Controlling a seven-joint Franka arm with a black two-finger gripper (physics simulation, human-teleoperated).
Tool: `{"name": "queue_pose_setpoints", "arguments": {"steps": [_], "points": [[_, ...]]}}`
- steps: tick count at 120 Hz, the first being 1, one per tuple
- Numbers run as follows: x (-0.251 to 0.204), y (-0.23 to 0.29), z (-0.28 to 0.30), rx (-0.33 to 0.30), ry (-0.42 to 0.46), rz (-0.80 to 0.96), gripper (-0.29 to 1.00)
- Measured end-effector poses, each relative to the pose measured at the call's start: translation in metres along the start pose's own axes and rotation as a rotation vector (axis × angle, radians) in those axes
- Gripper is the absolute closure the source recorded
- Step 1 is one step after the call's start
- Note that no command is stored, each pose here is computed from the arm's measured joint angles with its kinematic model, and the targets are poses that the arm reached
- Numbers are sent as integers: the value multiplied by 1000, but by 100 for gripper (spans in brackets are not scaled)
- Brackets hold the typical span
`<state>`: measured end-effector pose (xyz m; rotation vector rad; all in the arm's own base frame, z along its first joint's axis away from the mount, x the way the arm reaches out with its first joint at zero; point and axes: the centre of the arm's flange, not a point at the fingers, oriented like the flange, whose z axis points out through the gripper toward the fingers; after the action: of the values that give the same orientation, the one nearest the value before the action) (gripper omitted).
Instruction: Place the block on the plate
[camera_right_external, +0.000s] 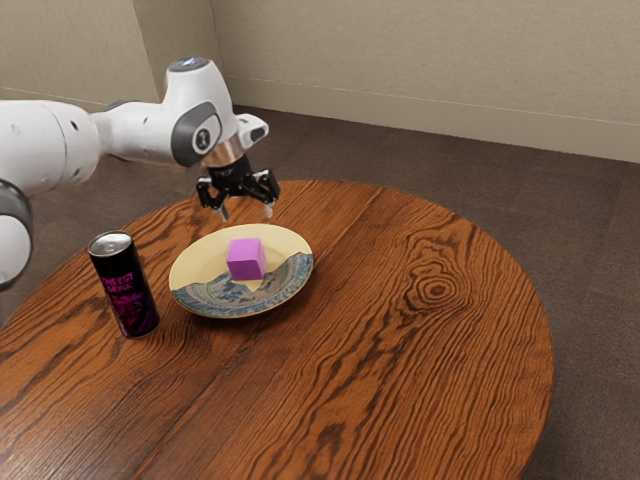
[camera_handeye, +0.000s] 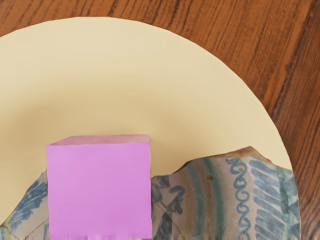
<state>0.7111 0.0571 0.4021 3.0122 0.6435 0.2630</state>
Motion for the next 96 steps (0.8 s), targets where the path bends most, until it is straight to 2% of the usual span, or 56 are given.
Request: {"name": "queue_pose_setpoints", "arguments": {"steps": [20, 40, 71, 96], "points": [[-33, 36, -58, 5, -34, 70, 1], [-68, 45, -121, 27, -86, 119, 0], [-135, 59, -222, 50, -117, 221, 0], [-176, 66, -270, 50, -150, 307, 0]]}}
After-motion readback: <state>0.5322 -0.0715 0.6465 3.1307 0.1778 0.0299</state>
